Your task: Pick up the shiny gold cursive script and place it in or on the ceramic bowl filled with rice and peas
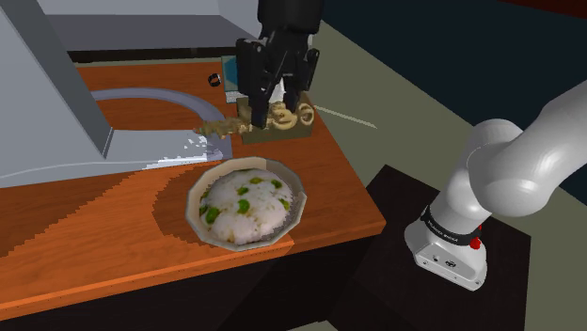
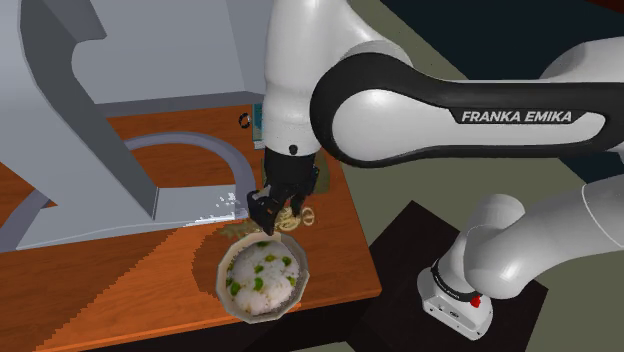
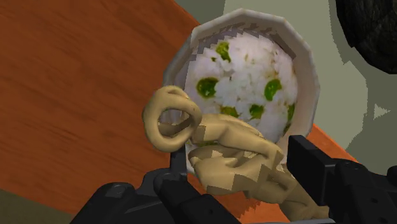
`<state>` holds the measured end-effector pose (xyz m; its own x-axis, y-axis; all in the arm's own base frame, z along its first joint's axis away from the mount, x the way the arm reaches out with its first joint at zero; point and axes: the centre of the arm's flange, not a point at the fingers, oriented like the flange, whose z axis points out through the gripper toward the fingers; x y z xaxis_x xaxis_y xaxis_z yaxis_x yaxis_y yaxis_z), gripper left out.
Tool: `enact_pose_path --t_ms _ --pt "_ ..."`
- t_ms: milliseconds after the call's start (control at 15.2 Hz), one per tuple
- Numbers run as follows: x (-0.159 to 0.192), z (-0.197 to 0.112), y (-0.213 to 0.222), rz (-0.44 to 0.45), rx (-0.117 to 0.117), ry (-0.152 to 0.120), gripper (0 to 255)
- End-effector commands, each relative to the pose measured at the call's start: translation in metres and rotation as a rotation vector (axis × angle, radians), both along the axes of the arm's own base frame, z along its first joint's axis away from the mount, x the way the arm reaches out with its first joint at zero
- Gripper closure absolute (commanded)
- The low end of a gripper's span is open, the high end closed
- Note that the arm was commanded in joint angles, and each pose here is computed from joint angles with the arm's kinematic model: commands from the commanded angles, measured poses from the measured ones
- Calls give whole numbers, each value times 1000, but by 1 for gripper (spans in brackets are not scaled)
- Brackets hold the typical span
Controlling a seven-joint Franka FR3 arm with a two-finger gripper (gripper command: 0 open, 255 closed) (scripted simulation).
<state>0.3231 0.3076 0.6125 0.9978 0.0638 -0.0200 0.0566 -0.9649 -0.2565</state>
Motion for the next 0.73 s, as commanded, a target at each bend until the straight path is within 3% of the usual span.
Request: enact_pose_path --t_ms 0,66,660 --pt "-13 3 26 -1 1 0 255" --pt "-20 4 46 -1 1 0 255" --pt "-20 -44 46 -1 1 0 255"
